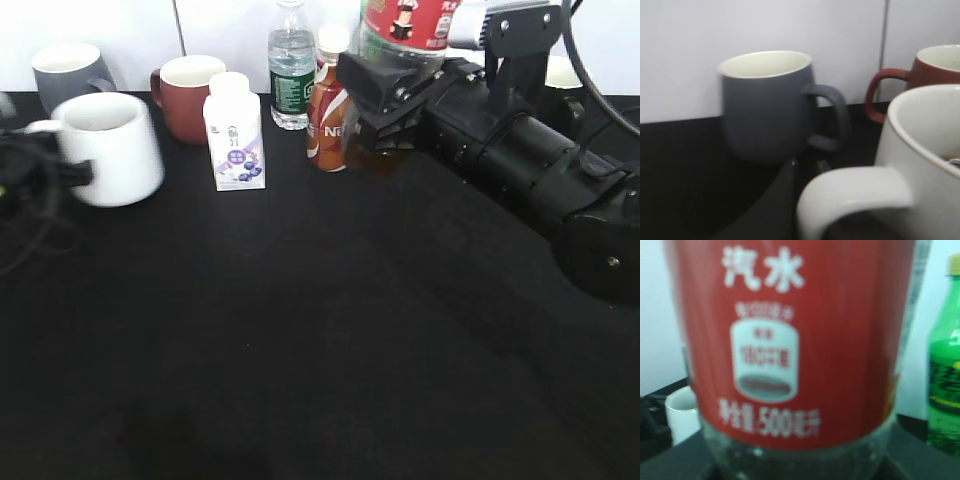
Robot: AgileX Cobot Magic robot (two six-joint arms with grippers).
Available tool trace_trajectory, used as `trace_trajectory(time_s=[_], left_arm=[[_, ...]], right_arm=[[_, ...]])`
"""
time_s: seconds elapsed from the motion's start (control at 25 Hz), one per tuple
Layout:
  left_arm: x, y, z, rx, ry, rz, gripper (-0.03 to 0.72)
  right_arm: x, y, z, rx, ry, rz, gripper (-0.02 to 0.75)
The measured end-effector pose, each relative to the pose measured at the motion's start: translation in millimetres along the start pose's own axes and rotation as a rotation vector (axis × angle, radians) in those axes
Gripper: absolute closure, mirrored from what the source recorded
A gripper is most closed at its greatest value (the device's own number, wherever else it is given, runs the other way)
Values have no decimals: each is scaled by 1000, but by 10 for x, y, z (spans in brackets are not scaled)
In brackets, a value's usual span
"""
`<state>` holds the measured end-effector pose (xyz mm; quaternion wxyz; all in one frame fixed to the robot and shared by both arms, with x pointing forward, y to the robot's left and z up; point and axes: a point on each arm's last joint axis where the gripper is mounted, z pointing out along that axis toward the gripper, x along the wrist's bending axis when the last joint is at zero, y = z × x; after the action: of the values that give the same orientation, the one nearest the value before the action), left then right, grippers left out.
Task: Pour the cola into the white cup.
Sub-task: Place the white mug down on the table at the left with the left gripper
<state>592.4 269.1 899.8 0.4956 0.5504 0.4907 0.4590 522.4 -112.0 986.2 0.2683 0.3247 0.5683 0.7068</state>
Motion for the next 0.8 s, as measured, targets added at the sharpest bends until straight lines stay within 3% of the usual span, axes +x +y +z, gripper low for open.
trace_trajectory(time_s=[0.2,0.36,0.44,0.52,0.6,0.72,0.8], left_arm=[[-25,-108,244,-4,-26,-18,622],[-25,-134,196,-3,-32,-23,417],[-28,-187,64,9,-33,-27,390],[-39,-187,-186,39,-41,-26,388],[-51,1,-468,25,-54,-21,388],[-88,376,-761,77,-102,20,388],[-134,649,-915,92,-121,45,388]], right_arm=[[-28,4,0,-4,-31,-17,363],[-71,13,-2,-13,-78,-13,363],[-105,20,-5,-19,-116,-50,363],[-202,38,-19,-30,-209,-75,364],[-389,58,-57,-20,-292,-114,364],[-930,116,-227,19,-464,-135,364],[-1180,147,-336,22,-530,-152,364]])
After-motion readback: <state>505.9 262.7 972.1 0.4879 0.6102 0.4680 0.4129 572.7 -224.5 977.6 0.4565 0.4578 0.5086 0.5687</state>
